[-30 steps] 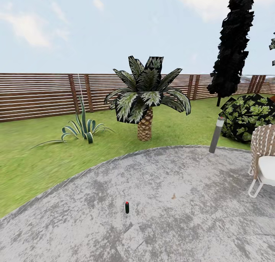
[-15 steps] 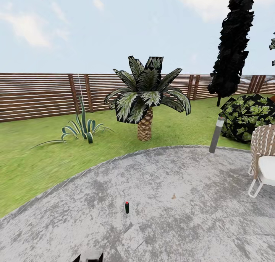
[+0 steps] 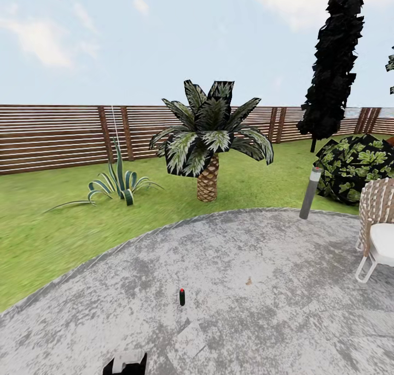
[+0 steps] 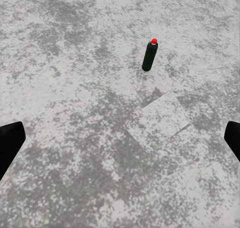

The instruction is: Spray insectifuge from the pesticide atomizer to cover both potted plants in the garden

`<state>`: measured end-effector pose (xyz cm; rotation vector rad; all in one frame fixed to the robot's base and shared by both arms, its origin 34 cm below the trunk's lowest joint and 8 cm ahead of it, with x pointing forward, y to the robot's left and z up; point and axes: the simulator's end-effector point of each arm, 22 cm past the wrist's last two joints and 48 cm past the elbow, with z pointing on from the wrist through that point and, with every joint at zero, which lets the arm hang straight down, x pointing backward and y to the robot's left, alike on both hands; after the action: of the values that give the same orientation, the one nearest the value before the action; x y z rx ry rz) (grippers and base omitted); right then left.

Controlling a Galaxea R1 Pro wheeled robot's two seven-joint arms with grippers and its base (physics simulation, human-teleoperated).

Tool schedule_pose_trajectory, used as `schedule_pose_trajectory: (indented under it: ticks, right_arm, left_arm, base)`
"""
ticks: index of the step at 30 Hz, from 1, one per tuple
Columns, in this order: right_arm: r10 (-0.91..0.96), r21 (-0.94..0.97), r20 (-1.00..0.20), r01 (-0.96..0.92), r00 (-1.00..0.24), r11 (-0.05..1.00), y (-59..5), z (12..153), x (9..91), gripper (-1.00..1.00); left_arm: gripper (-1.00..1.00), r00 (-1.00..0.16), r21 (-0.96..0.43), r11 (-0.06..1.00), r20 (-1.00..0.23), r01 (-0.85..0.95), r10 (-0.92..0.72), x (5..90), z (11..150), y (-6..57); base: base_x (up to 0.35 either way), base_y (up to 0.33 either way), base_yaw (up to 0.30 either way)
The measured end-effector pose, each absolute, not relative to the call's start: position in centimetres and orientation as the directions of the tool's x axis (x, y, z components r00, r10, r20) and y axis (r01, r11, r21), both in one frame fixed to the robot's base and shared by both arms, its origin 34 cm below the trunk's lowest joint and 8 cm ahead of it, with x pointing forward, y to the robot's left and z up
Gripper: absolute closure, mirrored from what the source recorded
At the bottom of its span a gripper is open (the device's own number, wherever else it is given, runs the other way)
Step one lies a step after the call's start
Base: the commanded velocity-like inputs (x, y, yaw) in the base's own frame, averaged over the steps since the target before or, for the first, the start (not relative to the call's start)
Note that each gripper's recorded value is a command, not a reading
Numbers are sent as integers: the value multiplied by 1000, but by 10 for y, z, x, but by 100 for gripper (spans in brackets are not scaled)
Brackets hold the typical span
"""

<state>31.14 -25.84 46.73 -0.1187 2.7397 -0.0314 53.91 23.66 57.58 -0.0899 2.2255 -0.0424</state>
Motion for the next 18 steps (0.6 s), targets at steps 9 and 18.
schedule_pose_trajectory:
  ticks: [9, 18]
  right_arm:
    - [-86, -40, -388, -76, -917, 996, -257, 468, 312, -100]
    - [-85, -37, -387, -77, -918, 996, -257, 467, 311, -100]
  left_arm:
    - [-100, -584, -62, 997, -808, -48, -79, 541, 580, 237]
    - [-100, -583, -62, 997, -809, -47, -78, 541, 580, 237]
  base:
    - [0, 0, 0]
    - [0, 0, 0]
